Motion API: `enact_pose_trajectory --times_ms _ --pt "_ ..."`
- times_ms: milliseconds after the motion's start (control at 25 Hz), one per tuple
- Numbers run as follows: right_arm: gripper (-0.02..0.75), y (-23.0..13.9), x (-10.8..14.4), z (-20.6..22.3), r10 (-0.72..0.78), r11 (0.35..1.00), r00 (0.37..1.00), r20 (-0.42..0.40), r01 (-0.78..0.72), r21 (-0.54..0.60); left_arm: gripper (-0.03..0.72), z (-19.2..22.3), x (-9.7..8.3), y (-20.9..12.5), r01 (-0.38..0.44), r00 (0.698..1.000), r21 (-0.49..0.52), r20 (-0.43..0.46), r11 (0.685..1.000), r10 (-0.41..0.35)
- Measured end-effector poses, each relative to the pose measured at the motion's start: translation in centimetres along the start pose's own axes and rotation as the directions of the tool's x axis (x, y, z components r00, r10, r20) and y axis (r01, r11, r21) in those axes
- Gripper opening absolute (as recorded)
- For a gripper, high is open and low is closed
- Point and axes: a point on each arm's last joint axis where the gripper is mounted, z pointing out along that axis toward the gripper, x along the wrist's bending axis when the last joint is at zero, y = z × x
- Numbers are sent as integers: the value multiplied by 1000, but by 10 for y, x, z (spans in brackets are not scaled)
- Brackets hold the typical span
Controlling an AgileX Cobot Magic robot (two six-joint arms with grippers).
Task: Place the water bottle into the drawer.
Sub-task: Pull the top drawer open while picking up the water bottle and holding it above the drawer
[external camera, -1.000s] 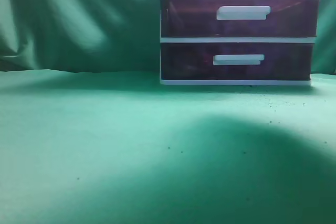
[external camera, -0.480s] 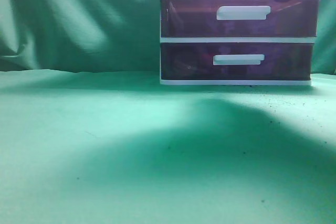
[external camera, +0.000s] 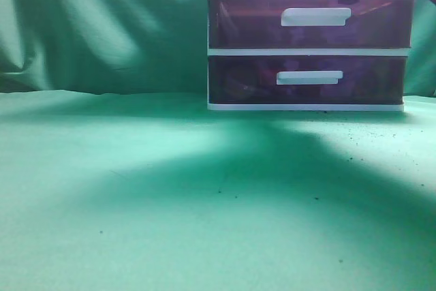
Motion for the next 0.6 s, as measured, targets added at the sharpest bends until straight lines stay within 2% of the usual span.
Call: enact_pose_trajectory --times_ms 40,80,160,360,600 --pt "294 0 1 0 -4 1000 1000 -2 4 -2 305 0 0 0 0 1000 -2 -1 1000 0" --pt "207 0 1 0 -6 1000 1000 -2 6 -4 305 0 0 0 0 1000 -3 -3 1000 0" --pt "97 1 -2 1 -10 1000 1000 14 10 -7 305 0 0 0 -1 1000 -4 -5 1000 1" --pt "95 2 -2 -1 -50 999 999 14 50 -15 305 0 1 0 -7 1000 -2 -10 1000 7" --pt "95 14 0 -30 -60 997 998 -4 60 -41 305 0 2 0 -19 1000 0 -23 1000 19"
